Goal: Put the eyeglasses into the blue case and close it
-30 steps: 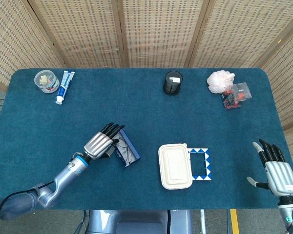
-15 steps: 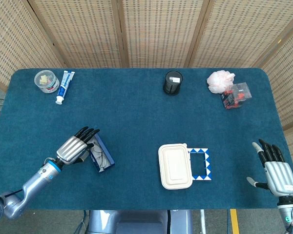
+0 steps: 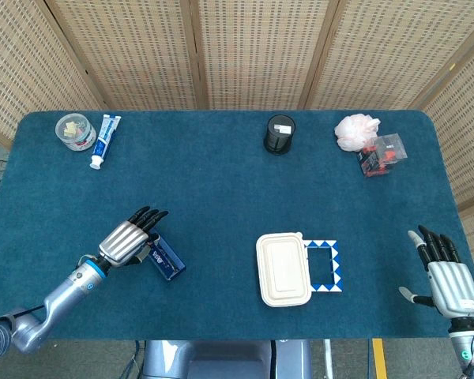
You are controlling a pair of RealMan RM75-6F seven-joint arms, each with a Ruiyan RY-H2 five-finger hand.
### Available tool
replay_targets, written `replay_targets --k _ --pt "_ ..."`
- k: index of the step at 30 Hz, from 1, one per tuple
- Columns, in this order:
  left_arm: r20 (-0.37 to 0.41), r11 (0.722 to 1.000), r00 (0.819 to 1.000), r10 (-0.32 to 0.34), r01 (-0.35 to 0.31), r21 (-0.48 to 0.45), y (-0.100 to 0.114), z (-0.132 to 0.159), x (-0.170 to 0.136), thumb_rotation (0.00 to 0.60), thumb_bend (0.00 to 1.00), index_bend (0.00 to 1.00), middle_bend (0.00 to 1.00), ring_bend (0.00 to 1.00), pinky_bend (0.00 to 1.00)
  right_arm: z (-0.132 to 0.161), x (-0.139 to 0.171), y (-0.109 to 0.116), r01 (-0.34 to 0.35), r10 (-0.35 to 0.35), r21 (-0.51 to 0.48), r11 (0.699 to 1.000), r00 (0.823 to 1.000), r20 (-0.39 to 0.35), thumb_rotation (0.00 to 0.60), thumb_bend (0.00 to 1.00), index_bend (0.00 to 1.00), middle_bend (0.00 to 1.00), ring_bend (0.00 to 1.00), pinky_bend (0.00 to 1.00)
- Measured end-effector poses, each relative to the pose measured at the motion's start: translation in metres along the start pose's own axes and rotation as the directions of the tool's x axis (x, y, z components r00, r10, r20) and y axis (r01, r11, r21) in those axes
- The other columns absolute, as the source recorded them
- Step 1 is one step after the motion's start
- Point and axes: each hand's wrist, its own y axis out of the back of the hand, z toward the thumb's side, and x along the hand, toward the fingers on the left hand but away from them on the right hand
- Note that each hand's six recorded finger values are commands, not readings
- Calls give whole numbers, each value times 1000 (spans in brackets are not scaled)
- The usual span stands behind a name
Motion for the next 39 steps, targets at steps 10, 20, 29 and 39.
replay_targets --k 10,20,29,39 --pt "-17 1000 1000 -12 11 -18 -1 8 17 600 567 618 0 0 0 0 0 0 -2 2 -1 1000 1000 0 600 0 0 0 0 0" --pt "-24 999 1000 10 -11 -40 0 9 20 600 541 0 0 0 0 0 0 0 -2 2 -1 1000 1000 0 600 0 0 0 0 0" --pt "-31 995 997 66 -68 -79 19 3 20 600 535 0 0 0 0 0 0 0 -3 3 -2 1000 1000 1 600 0 0 0 0 0" --pt "17 997 1000 -22 23 -69 47 -4 -3 600 19 0 0 0 0 0 0 0 -5 5 -1 1000 1000 1 600 0 0 0 0 0"
